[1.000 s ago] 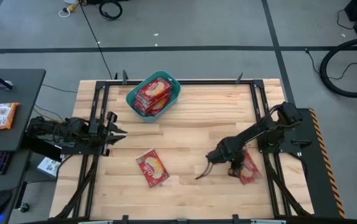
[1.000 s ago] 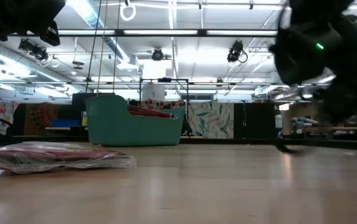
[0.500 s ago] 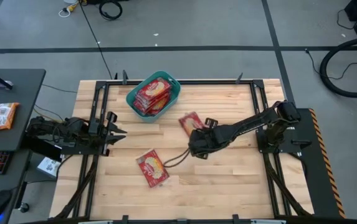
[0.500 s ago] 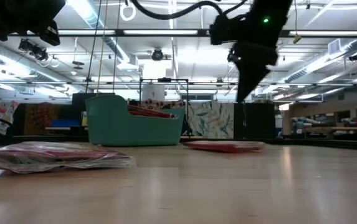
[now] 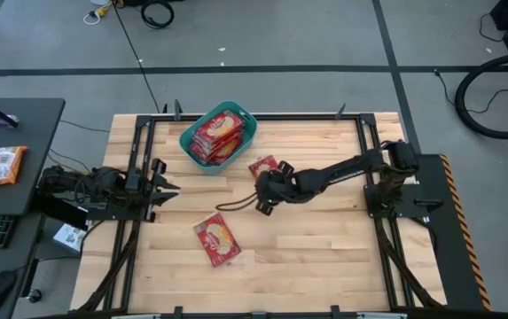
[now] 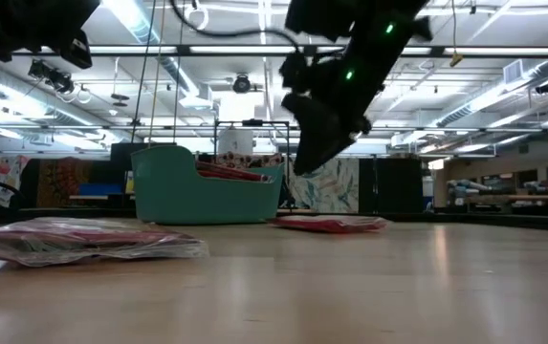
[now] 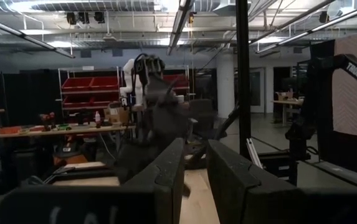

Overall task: Sort popcorn bags into baskets
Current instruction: Put the red popcorn bag into the green bin

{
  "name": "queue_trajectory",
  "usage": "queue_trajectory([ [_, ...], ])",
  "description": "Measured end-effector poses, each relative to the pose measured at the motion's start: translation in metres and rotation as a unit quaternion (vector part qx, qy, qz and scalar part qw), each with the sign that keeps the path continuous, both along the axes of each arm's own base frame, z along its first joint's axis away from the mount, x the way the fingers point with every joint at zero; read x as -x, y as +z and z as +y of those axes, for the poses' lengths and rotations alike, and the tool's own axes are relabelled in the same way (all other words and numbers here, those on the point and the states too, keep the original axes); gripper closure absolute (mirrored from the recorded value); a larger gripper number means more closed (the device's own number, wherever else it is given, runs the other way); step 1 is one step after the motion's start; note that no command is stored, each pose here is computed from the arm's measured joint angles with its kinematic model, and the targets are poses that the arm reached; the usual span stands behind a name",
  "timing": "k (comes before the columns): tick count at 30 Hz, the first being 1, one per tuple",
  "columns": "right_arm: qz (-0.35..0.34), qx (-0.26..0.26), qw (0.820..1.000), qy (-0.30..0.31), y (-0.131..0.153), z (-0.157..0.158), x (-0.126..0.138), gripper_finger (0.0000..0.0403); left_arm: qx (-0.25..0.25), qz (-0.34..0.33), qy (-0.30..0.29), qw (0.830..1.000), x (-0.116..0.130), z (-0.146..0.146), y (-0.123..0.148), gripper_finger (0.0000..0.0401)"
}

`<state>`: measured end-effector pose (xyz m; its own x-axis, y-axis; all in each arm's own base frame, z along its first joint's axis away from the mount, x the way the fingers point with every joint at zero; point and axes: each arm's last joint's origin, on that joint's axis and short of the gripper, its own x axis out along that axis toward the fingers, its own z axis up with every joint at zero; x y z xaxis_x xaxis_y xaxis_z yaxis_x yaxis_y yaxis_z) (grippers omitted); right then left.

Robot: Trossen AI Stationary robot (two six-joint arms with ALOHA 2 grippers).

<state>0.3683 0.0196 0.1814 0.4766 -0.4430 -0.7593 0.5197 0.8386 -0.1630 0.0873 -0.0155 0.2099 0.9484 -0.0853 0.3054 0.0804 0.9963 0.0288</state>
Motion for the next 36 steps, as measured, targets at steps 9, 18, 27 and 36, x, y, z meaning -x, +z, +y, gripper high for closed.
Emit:
queue_trajectory([
  [9,0.053,-0.007,0.999,-0.001,-0.049,-0.029,-0.014,0.0263,0.001,0.004,-0.001,1.0,0.0,0.0,-0.001,0.0328],
  [18,0.061,0.091,0.994,0.013,-0.05,-0.021,-0.018,0.0261,0.001,0.003,-0.001,1.0,0.0,0.0,-0.001,0.0328],
  [27,0.046,0.079,0.996,-0.003,-0.053,-0.028,-0.018,0.026,0.001,0.004,-0.001,1.0,0.0,0.0,-0.001,0.0328],
  [36,0.058,0.08,0.995,-0.001,-0.06,-0.027,-0.011,0.026,0.001,0.004,-0.001,1.0,0.0,0.0,-0.001,0.0328],
])
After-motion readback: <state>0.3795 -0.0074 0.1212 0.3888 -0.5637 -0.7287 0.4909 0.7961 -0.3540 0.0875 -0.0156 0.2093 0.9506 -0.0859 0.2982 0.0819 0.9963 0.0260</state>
